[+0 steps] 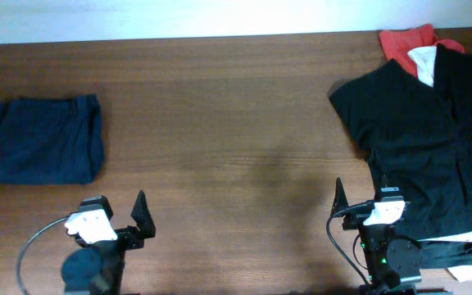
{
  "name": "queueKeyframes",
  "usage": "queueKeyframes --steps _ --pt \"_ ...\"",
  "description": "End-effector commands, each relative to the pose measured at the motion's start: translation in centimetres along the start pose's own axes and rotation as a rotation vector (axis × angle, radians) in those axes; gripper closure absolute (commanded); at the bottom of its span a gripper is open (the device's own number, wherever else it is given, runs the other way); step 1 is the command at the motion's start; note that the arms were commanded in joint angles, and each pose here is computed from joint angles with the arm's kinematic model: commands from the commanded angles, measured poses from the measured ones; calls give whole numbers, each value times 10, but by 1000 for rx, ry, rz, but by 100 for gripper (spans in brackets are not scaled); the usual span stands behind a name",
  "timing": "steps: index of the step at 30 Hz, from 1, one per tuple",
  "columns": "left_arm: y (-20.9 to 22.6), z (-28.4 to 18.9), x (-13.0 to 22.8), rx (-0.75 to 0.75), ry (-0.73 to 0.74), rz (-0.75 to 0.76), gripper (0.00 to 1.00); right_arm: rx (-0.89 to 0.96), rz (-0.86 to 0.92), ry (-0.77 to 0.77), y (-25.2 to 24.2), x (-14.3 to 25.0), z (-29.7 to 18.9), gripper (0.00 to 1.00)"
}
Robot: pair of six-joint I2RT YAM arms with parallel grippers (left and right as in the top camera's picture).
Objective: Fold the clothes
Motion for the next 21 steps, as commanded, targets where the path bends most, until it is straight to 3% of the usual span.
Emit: queueKeyframes --steps 1,4,6,9,21 --pt "-9 15 11 80 -144 77 1 22 -3 1 -3 2 0 1" --pt "-13 22 5 101 -310 168 1 22 -2 1 -3 2 0 1" --pt "-13 27 11 96 -344 194 1 22 -3 1 -3 2 0 1" --pt "-7 35 40 66 -193 190 1 21 -2 1 -3 2 0 1" --pt "-6 35 40 58 -192 189 1 22 -3 1 -3 2 0 1"
Point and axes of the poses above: each gripper's point midway between its finger pads, its own z axis out along the fingers, its own y axis along the line the jaws close on, x = y × z, the point moved 4 cm from there along -z, back along the fingers, and after that the axes turned 7 degrees about z, right-handed, at the moved point
